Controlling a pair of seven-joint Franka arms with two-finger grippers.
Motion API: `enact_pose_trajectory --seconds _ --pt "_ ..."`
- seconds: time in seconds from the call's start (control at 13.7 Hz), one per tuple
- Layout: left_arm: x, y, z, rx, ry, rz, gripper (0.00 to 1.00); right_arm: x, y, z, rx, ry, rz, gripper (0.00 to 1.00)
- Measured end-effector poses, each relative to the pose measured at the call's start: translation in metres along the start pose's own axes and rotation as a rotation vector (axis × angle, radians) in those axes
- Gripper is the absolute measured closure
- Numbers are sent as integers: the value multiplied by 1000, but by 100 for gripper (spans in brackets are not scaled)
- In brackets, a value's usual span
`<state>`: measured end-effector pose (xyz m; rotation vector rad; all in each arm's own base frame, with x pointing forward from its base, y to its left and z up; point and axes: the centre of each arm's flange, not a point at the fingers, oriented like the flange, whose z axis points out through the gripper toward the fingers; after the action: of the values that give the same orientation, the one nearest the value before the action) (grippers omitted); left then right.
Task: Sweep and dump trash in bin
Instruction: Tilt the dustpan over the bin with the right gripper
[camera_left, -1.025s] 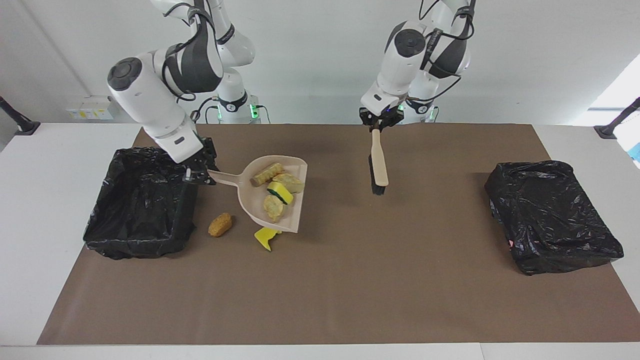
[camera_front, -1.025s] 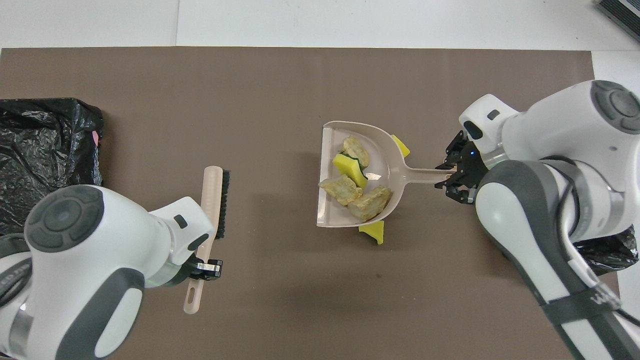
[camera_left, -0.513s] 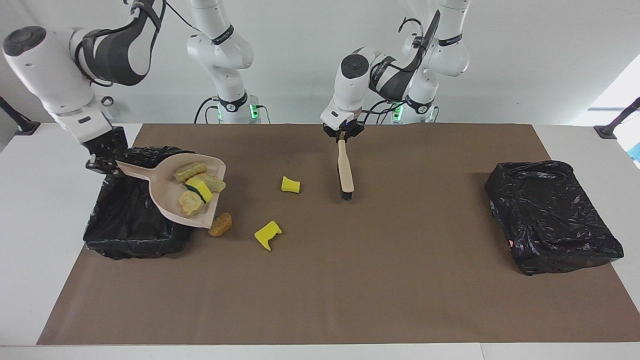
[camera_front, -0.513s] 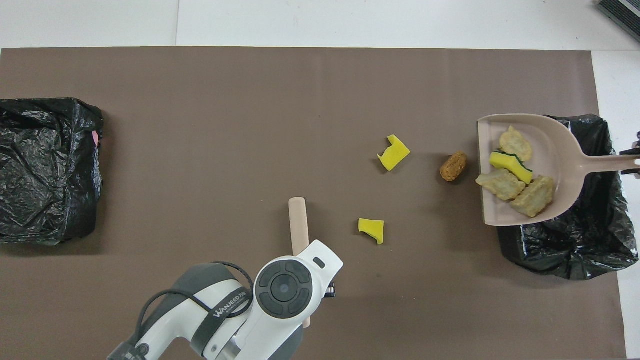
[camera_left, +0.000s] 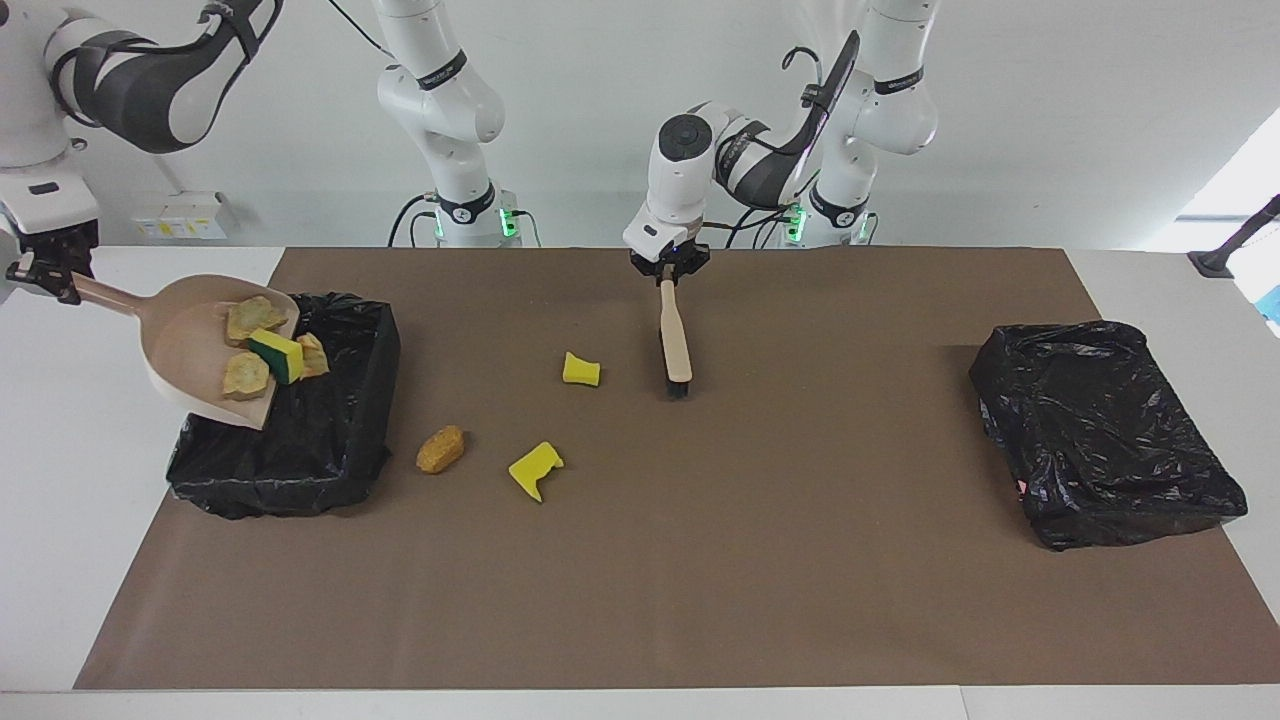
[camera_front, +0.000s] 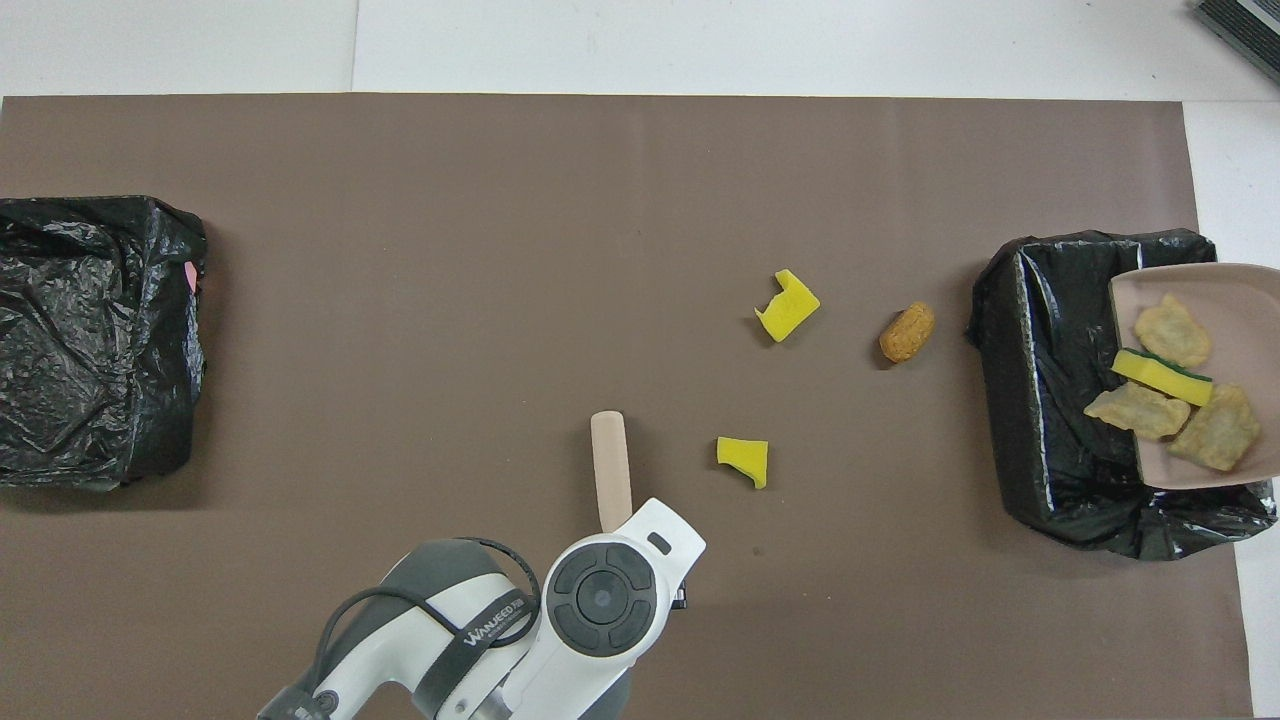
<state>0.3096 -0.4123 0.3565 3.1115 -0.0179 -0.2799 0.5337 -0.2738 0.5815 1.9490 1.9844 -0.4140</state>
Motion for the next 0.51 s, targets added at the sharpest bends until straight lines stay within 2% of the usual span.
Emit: enact_pose_trajectory --seconds 0.22,0.37,0.51 --pt "2 2 15 15 -16 0 73 16 2 2 46 -141 48 67" --pt "4 4 17 11 -13 0 72 27 3 -2 51 -198 33 67" --pt "5 4 16 8 -11 -2 55 27 2 -9 51 -245 14 67"
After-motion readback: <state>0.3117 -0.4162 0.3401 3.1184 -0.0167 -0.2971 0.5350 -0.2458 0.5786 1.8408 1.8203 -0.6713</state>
